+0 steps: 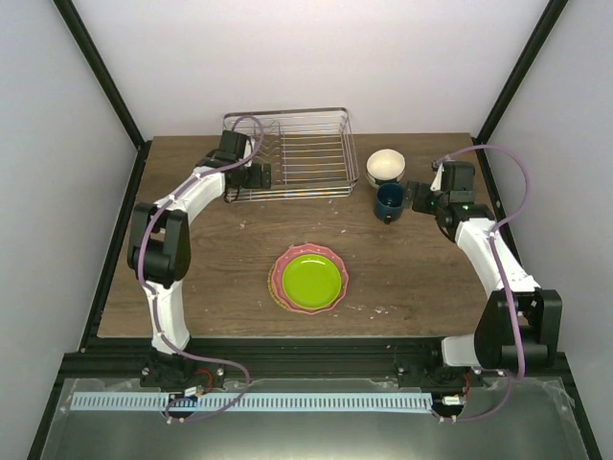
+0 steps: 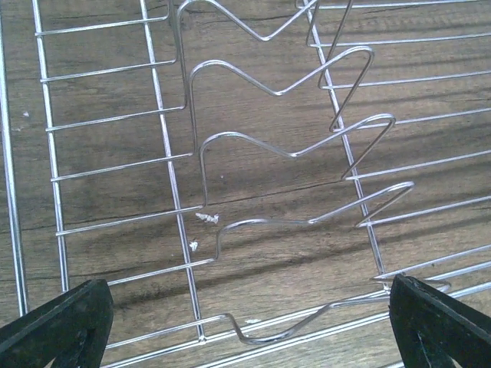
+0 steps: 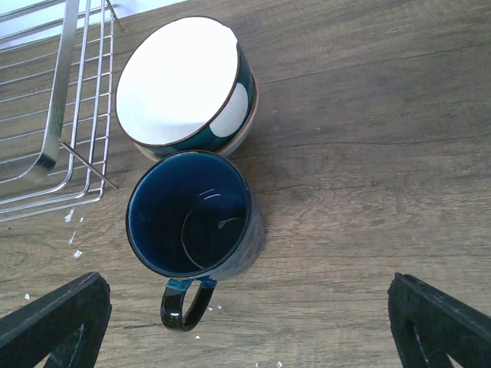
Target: Load the mixed dishes into the dish rack
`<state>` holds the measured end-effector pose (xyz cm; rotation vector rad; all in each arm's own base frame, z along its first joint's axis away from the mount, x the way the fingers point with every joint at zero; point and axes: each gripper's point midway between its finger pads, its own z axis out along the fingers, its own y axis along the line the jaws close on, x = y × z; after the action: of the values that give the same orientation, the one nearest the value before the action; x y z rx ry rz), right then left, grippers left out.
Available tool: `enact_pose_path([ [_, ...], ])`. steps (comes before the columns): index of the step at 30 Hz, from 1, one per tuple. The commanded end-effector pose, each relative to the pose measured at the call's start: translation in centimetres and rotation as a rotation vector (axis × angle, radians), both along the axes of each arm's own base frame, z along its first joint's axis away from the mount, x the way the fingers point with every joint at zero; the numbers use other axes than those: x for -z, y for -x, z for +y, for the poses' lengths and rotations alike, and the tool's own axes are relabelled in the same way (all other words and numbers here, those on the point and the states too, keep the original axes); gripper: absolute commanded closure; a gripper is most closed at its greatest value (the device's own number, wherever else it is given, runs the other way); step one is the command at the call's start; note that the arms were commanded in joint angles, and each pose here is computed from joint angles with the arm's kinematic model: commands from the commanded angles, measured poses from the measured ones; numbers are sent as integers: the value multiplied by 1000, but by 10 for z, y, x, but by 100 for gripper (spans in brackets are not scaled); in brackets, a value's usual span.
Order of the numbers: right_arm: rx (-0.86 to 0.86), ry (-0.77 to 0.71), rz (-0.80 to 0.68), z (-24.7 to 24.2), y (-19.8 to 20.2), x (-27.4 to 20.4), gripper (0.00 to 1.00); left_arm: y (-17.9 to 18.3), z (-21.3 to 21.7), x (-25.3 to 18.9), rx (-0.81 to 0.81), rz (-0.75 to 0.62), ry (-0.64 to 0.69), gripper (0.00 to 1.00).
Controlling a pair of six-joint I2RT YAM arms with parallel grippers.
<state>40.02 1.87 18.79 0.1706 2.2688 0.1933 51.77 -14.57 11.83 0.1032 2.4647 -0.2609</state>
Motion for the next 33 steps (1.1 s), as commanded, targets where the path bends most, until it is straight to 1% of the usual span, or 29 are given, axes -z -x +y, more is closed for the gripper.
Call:
enact_pose_path([
  [1,-11,-1,-39,3,-10,-18,0,6,-2,-2,31,6,5,0],
  [8,-14,-2,-34,4,-12,-16,0,41,6,13,46,62,-11,0],
  [13,-16,-4,-34,5,-13,-16,0,60,14,19,46,96,-43,0],
  [22,-30,-8,-24,7,-17,-12,0,84,35,27,-10,125,-109,0],
  [33,-66,-32,-22,14,-23,-11,0,116,49,44,-45,163,-134,0],
])
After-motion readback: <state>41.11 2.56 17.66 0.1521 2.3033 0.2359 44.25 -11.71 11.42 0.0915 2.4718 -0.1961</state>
